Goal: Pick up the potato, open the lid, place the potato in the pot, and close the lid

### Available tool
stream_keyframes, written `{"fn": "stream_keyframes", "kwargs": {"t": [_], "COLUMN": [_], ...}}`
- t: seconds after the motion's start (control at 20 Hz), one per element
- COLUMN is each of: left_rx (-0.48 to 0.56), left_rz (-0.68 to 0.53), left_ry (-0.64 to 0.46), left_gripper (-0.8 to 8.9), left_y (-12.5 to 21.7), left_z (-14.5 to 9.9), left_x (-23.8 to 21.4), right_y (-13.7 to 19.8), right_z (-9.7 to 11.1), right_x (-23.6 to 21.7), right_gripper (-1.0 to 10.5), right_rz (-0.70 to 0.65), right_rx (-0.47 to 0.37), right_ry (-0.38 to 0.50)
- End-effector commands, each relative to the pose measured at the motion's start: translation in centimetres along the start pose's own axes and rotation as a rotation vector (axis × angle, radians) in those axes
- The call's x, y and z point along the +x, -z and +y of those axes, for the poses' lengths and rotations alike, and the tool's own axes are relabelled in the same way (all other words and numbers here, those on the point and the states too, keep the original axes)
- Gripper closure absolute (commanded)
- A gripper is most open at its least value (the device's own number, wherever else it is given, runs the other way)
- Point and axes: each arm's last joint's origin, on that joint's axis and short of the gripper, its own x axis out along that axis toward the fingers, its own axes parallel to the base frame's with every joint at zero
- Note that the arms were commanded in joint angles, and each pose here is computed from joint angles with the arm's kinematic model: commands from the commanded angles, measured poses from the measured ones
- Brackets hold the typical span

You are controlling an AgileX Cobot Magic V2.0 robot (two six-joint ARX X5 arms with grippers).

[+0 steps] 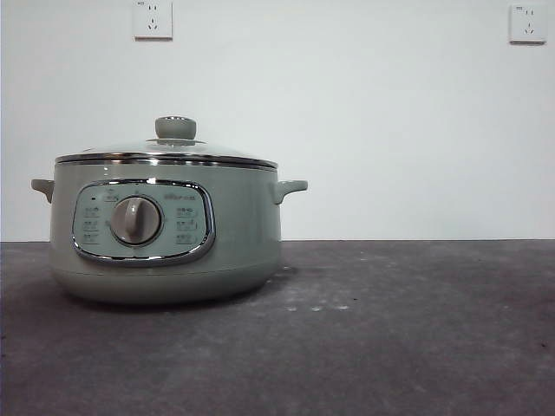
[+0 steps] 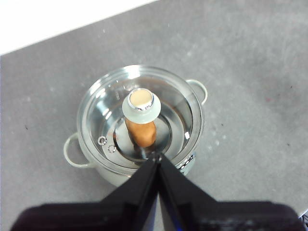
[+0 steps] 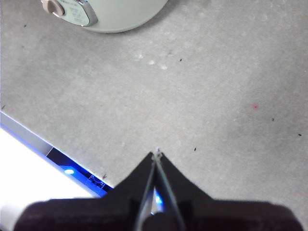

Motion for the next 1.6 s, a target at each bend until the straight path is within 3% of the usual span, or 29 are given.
{"fn": "stream_keyframes", "kwargs": {"t": [0.05,0.15,0.4,0.65,0.85,1.0,1.25,1.4,1.6], "left_rx": [-0.002,0.084,-0.004,-0.110,-0.164,-0.192,-0.254,-0.264,-0.203], "left_rz": [0.028,0.032,0.004,-0.277,-0.407,-0.486,-0.548,-0.521,-0.507], "left_ry": [0.006,-0.030,-0.137,-0.226,-0.268,-0.267,-0.327,-0.353,-0.391], "left_gripper": [8.16,8.16,8.16,8.16,8.16,8.16,8.16,8.16,8.16], "left_y": [-0.3,-0.3,3.7,14.7,23.4,27.5,30.8,31.5,31.5], "left_z": [0.0,0.4,2.4,3.6,3.5,3.2,3.2,3.1,3.2], "left_x": [1.1,1.2,1.3,5.6,10.5,13.1,14.7,14.9,14.8], "right_y": [0.1,0.1,0.1,0.1,0.1,0.1,0.1,0.1,0.1], "right_z": [0.1,0.1,0.1,0.1,0.1,0.1,0.1,0.1,0.1], "right_x": [0.4,0.4,0.4,0.4,0.4,0.4,0.4,0.4,0.4], "right_gripper": [9.5,9.5,9.5,9.5,9.5,9.5,9.5,9.5,9.5], "right_rz": [0.012,0.012,0.012,0.011,0.011,0.011,0.011,0.011,0.011], "right_rx": [0.007,0.007,0.007,0.007,0.007,0.007,0.007,0.007,0.007], "right_ry": [-0.001,-0.001,-0.001,-0.001,-0.001,-0.001,-0.001,-0.001,-0.001]}}
